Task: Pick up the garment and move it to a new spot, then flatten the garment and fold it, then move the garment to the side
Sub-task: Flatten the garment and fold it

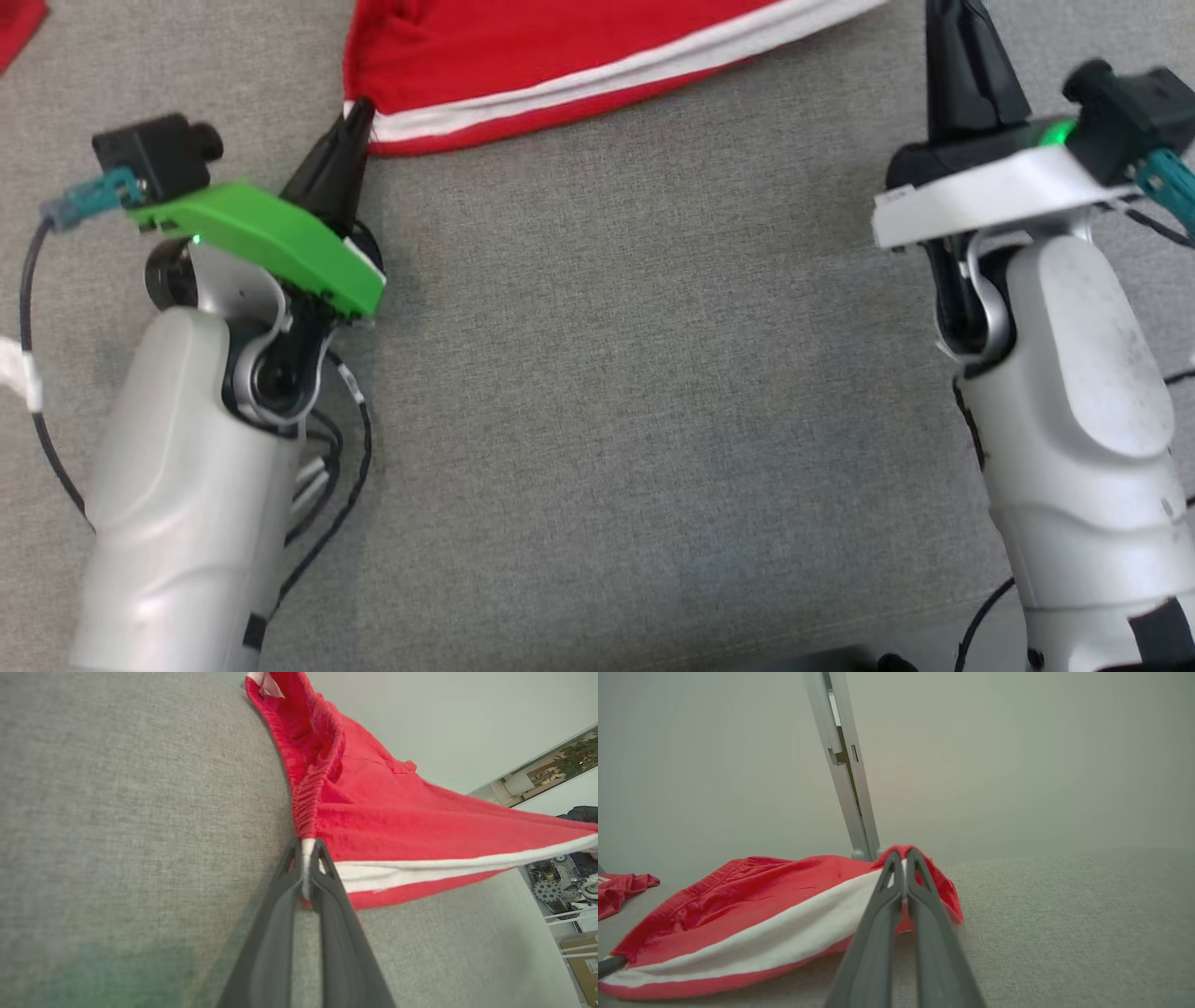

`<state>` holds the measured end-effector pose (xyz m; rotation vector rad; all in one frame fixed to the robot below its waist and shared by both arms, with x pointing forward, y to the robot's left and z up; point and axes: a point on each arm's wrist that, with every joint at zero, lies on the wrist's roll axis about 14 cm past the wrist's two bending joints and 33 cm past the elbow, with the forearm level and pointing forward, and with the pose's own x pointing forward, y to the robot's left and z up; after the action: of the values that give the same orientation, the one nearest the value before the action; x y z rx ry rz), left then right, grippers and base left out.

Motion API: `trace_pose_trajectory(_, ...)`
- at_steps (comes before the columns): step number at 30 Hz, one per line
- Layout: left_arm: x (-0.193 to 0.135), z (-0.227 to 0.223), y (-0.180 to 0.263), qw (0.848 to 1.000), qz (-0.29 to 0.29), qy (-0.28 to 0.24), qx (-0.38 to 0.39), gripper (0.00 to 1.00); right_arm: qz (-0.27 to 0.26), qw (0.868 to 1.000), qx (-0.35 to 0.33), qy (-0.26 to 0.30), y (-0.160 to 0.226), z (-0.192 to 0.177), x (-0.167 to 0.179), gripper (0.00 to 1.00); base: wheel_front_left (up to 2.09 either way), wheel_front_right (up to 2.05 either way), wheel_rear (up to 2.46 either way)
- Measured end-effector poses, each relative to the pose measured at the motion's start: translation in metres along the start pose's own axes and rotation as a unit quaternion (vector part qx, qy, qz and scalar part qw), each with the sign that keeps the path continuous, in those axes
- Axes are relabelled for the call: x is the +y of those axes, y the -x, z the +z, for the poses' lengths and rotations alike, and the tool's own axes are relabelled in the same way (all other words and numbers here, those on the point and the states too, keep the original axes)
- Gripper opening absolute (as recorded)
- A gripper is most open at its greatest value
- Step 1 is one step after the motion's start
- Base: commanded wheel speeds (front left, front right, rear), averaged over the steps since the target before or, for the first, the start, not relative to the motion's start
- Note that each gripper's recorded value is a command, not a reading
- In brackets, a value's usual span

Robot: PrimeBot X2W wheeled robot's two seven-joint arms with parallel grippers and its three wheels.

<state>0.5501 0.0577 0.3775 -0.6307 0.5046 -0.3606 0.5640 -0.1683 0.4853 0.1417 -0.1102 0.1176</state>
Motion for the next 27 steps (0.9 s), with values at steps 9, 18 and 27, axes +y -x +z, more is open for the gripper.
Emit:
trace_pose_trajectory(9,-0.040,0.001,0.048,0.997,-0.059,0.025,-0.046,0.00,-0.008,0.999,-0.046,-0.004,0.040,0.038,0.001,0.00,0.00,0.00,0.00)
trace_pose_trajectory(18,-0.072,0.021,0.120,0.988,-0.091,0.032,-0.124,0.00,-0.021,0.998,-0.064,-0.002,0.103,0.066,0.004,0.00,0.00,0.00,0.00)
trace_pose_trajectory(27,-0.095,0.033,0.193,0.979,-0.076,0.052,-0.183,0.00,-0.015,0.994,-0.103,0.015,0.155,0.108,0.018,0.00,0.00,0.00,0.00)
